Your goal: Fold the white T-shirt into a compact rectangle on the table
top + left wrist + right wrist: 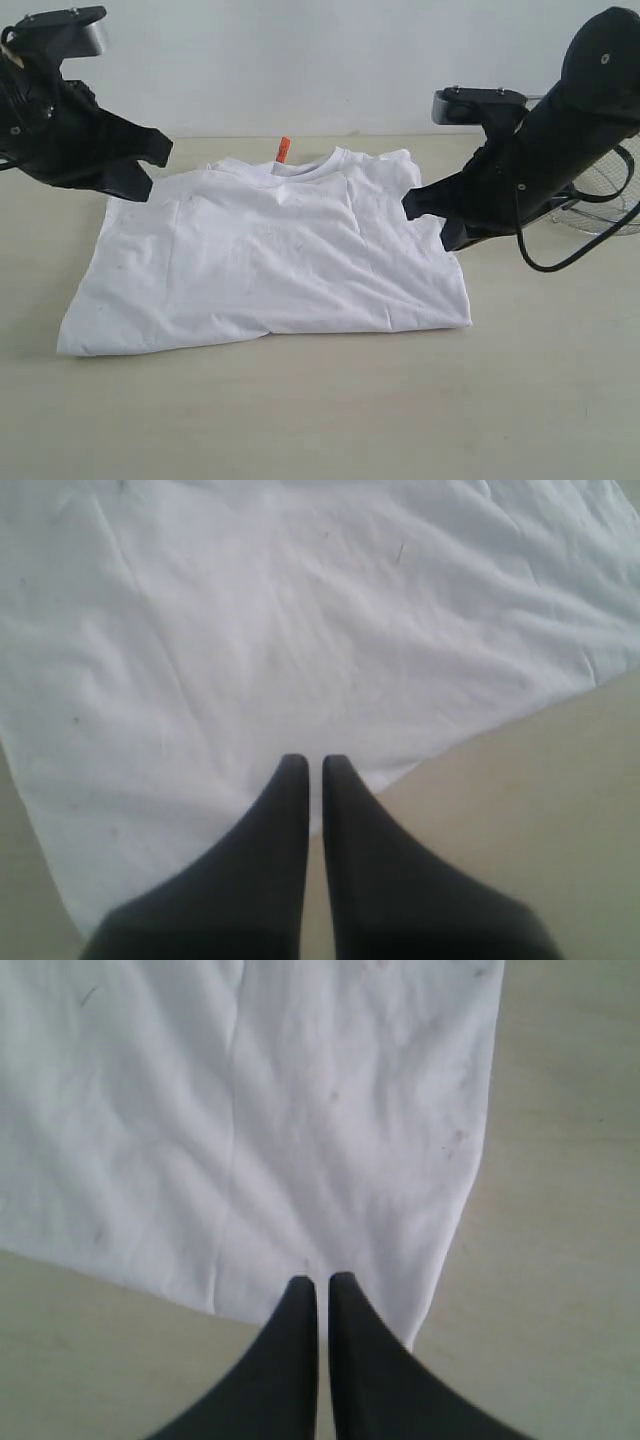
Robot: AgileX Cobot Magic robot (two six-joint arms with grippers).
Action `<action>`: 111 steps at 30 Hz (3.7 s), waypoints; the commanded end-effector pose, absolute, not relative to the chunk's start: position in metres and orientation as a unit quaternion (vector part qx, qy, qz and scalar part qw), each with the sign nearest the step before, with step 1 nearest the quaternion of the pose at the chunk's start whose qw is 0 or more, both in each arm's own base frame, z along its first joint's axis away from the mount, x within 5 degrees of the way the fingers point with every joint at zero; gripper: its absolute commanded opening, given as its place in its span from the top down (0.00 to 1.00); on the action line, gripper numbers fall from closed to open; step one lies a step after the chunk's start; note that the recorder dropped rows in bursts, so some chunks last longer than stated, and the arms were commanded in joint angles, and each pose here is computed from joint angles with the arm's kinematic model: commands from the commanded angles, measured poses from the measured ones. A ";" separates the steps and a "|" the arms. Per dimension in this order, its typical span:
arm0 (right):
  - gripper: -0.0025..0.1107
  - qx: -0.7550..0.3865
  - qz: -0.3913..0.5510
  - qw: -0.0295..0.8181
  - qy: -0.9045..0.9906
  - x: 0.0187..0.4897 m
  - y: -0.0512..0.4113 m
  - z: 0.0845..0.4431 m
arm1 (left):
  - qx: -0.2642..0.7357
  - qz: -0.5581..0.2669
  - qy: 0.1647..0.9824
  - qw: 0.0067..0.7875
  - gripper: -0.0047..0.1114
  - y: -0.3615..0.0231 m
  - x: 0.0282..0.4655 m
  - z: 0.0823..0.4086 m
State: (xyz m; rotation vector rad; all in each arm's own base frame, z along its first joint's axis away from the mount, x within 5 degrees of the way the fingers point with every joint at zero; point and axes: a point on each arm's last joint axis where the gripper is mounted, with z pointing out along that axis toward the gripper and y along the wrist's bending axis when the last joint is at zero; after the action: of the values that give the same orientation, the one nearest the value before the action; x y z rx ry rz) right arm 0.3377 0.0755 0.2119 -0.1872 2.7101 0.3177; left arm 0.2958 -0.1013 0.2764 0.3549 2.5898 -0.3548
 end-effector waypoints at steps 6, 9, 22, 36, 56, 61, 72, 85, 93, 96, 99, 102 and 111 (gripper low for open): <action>0.98 -0.060 0.112 0.233 0.964 0.342 0.074 0.216 | 0.116 -0.136 0.939 0.294 0.92 -0.103 0.301 0.283; 0.98 -0.059 0.111 0.239 0.963 0.343 0.074 0.217 | 0.114 -0.136 0.936 0.304 0.92 -0.103 0.303 0.284; 0.98 -0.057 0.109 0.256 0.959 0.346 0.074 0.218 | 0.114 -0.136 0.936 0.305 0.92 -0.103 0.303 0.284; 0.98 -0.057 0.109 0.256 0.959 0.346 0.074 0.218 | 0.114 -0.136 0.936 0.305 0.92 -0.103 0.303 0.284; 0.98 -0.057 0.109 0.256 0.959 0.346 0.074 0.218 | 0.115 -0.136 0.935 0.306 0.92 -0.103 0.303 0.284; 0.98 -0.055 0.108 0.265 0.956 0.347 0.074 0.219 | 0.114 -0.136 0.935 0.307 0.92 -0.103 0.303 0.284; 0.98 -0.052 0.106 0.286 0.951 0.351 0.073 0.221 | 0.115 -0.135 0.935 0.308 0.92 -0.103 0.303 0.284; 0.98 -0.052 0.106 0.286 0.951 0.351 0.073 0.221 | 0.115 -0.135 0.935 0.308 0.92 -0.103 0.303 0.284; 0.98 -0.044 0.100 0.332 0.937 0.358 0.072 0.226 | 0.113 -0.134 0.930 0.322 0.92 -0.102 0.306 0.286; 0.98 -0.044 0.102 0.327 0.939 0.358 0.072 0.227 | 0.108 -0.134 0.921 0.349 0.92 -0.102 0.310 0.289; 0.98 -0.024 0.114 0.307 0.945 0.359 0.071 0.219 | 0.097 -0.143 0.917 0.360 0.92 -0.103 0.311 0.291; 0.90 0.005 0.136 0.246 0.960 0.360 0.061 0.196 | 0.089 -0.152 0.918 0.356 0.92 -0.104 0.311 0.291; 0.48 0.030 0.192 0.178 0.965 0.363 0.041 0.166 | 0.084 -0.158 0.916 0.359 0.92 -0.105 0.311 0.292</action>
State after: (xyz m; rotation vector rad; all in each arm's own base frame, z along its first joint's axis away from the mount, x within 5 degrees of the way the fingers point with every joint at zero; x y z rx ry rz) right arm 0.3628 0.0463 0.1669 0.0894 2.7224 0.5130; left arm 0.3125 -0.1041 0.2889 0.2322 2.3753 -0.3925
